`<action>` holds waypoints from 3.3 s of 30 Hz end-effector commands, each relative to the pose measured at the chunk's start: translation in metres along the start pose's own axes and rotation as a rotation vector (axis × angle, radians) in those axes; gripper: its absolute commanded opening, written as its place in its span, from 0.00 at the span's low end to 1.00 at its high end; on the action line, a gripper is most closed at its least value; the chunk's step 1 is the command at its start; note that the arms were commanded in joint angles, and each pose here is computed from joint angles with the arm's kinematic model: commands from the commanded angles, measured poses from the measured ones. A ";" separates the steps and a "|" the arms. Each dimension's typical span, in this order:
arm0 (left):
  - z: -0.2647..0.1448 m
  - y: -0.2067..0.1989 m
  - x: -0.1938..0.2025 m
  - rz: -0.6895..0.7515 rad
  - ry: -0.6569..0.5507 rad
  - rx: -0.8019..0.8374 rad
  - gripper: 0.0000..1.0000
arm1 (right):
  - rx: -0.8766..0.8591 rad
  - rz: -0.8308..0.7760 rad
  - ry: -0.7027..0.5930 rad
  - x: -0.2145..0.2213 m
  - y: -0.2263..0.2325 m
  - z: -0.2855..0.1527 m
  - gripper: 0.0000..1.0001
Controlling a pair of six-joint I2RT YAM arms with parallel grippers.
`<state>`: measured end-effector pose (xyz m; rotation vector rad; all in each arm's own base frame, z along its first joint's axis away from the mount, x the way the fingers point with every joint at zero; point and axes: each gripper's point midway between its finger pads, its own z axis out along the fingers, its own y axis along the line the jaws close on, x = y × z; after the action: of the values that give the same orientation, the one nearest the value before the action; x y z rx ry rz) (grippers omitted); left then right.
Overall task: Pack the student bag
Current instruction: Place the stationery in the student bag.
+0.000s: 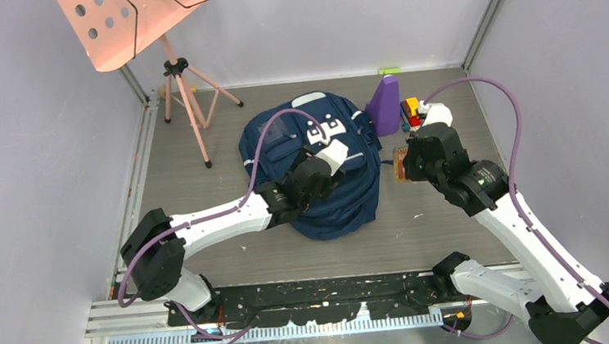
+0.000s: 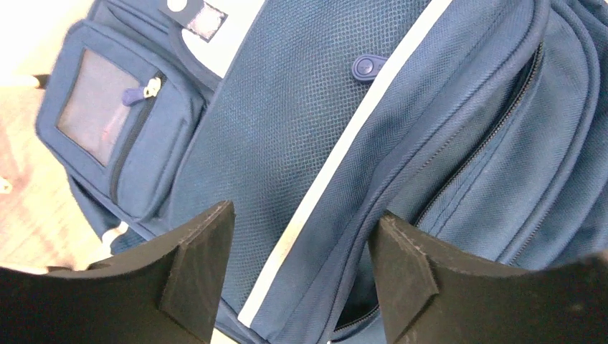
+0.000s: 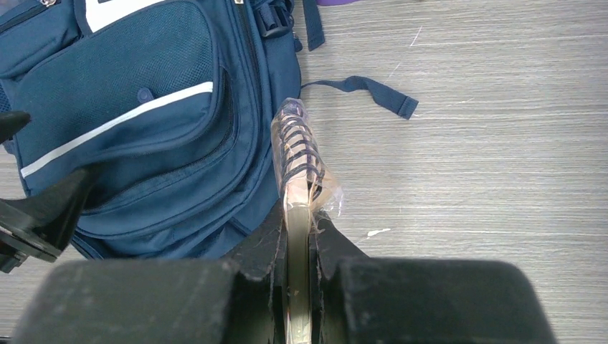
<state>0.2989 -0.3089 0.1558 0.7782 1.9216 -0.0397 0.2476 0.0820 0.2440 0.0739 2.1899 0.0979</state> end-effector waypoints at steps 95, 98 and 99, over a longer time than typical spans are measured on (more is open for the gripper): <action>-0.055 -0.030 -0.095 -0.458 -0.201 0.355 0.00 | -0.146 0.647 -0.287 0.061 0.088 0.098 0.37; -0.055 -0.031 -0.094 -0.462 -0.194 0.358 0.00 | -0.175 0.626 -0.279 0.061 0.097 0.102 0.33; -0.054 -0.031 -0.093 -0.464 -0.192 0.359 0.00 | -0.182 0.624 -0.278 0.061 0.100 0.102 0.31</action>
<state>0.2581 -0.3506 0.1962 0.5787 2.0161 -0.6370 0.2890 0.1755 0.1288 0.6944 1.8229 0.5566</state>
